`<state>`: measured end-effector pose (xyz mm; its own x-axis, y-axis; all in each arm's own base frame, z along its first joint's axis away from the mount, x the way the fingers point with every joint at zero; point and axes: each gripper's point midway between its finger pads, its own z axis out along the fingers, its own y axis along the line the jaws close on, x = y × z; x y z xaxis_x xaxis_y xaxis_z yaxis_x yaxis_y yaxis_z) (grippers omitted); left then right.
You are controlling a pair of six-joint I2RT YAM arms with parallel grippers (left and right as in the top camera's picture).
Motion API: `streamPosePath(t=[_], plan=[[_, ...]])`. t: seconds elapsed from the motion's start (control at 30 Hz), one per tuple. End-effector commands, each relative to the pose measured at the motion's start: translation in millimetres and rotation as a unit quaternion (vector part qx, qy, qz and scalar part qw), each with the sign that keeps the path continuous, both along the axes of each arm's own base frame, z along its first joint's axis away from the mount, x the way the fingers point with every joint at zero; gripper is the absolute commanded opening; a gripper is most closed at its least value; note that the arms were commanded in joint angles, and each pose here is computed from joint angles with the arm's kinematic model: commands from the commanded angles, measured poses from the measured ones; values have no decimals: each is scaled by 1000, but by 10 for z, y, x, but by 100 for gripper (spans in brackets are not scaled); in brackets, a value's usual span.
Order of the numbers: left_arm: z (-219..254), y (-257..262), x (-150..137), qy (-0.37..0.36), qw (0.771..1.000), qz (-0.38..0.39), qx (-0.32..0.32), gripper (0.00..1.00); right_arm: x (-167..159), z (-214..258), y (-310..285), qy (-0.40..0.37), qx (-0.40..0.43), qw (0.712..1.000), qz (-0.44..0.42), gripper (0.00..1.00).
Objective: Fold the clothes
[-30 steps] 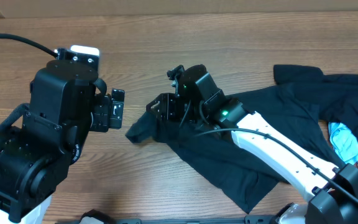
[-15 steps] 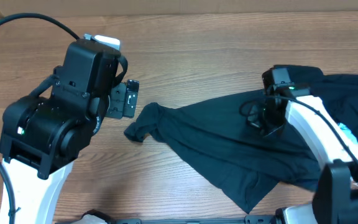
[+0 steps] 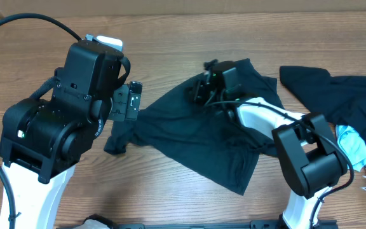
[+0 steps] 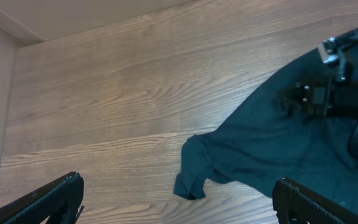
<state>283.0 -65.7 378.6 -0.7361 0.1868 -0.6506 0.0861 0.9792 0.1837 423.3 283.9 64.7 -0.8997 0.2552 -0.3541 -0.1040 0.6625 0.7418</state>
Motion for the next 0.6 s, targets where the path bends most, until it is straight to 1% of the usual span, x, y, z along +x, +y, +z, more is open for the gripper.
streamPosePath(t=[0.0, 0.07, 0.13, 0.2, 0.23, 0.27, 0.3, 0.33, 0.37, 0.4, 0.43, 0.47, 0.5, 0.57], plan=[[55, 36, -16, -7, 1000, 2, 3, 100, 242, 445, -160, -35, 16, 999, 15, 4], [8, 58, -66, 6, 1000, 6, 5, 100, 237, 741, -613, -38, -18, 999, 14, 12], [-39, 81, -127, 19, 999, 31, -11, 100, 79, 1020, -897, -55, -53, 997, 21, 18], [-87, 71, -184, 31, 997, 62, -43, 100, -153, 1289, -1227, -65, -118, 991, -8, 18], [-116, 35, -217, 41, 995, 70, -63, 100, -314, 1442, -1403, -65, -154, 985, -35, 19], [-153, 22, -264, 54, 993, 78, -75, 99, -543, 1591, -1542, -60, -177, 981, -52, 20], [-182, 36, -301, 62, 991, 86, -76, 99, -732, 1647, -1609, -45, -185, 980, -58, 26], [-246, 39, -352, 76, 989, 99, -85, 100, -1094, 1627, -1719, 5, -198, 978, -64, 29], [-300, 51, -381, 81, 985, 119, -95, 100, -1321, 1548, -1778, 46, -211, 975, -58, 31], [-362, 73, -407, 87, 982, 136, -98, 100, -1512, 1452, -1821, 85, -223, 970, -50, 36], [-541, 97, -450, 107, 976, 162, -98, 100, -1772, 1284, -1875, 145, -238, 960, -37, 39], [-665, 108, -473, 121, 973, 174, -94, 100, -1940, 1135, -1899, 182, -248, 951, -27, 40], [-822, 115, -490, 135, 969, 187, -89, 100, -2057, 972, -1888, 202, -257, 945, -9, 42], [-1079, 90, -488, 154, 964, 198, -88, 100, -2241, 618, -1803, 220, -272, 936, 29, 45]])
